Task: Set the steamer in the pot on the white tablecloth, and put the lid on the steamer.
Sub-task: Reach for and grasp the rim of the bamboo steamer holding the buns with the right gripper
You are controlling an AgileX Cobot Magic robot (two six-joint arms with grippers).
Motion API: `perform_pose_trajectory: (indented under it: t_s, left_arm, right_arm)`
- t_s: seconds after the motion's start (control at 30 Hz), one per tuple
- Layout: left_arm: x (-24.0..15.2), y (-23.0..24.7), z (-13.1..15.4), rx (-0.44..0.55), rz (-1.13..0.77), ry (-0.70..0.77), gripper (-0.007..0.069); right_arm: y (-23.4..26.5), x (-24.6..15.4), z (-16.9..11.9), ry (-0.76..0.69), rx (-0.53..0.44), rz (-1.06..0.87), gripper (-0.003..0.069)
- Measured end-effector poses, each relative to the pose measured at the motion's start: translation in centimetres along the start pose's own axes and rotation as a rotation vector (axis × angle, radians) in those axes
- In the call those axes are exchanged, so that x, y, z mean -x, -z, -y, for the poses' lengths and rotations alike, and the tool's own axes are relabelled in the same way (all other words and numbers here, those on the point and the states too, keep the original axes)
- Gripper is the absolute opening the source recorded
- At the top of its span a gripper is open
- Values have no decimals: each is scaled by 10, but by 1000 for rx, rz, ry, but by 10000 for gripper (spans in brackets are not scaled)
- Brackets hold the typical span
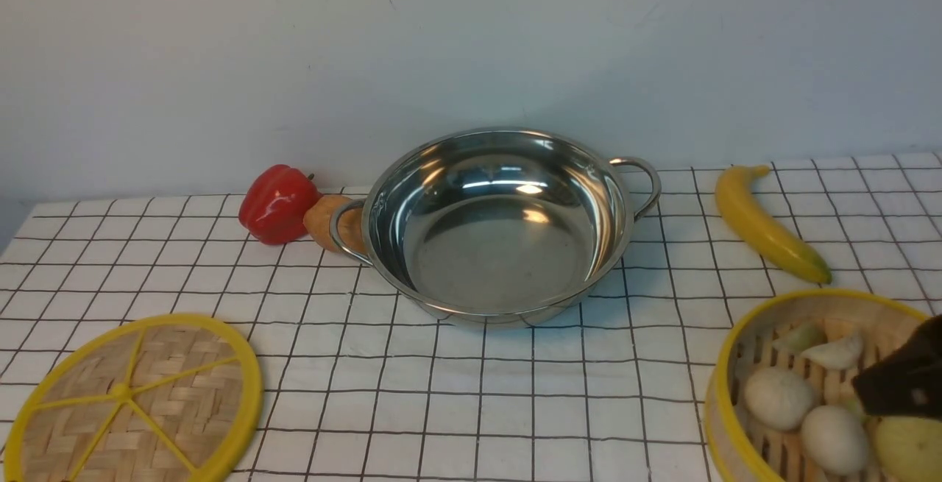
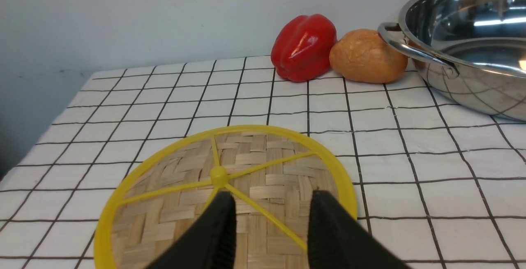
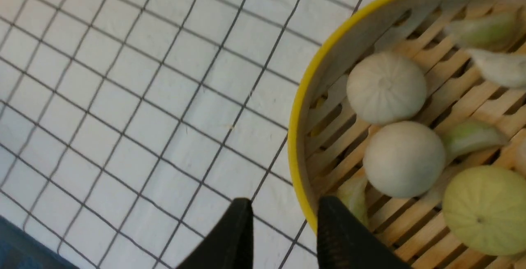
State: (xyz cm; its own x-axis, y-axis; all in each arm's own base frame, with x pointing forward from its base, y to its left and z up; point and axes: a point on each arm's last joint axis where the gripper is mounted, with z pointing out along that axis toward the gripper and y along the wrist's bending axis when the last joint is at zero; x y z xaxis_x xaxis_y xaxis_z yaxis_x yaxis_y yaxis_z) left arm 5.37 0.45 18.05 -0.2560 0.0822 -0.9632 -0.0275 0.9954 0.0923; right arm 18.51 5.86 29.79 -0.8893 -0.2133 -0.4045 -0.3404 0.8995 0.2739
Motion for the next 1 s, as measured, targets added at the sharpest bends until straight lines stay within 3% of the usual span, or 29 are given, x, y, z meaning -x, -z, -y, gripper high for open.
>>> perform_pose_trajectory:
  t_s: [0.37, 1.0]
  left_arm:
    - [0, 0, 0, 0, 0, 0, 243]
    - [0, 0, 0, 0, 0, 0, 243]
  right_arm:
    - [-78, 8, -25, 10, -188, -240, 243]
    - [-141, 22, -18, -50, -204, -230, 261]
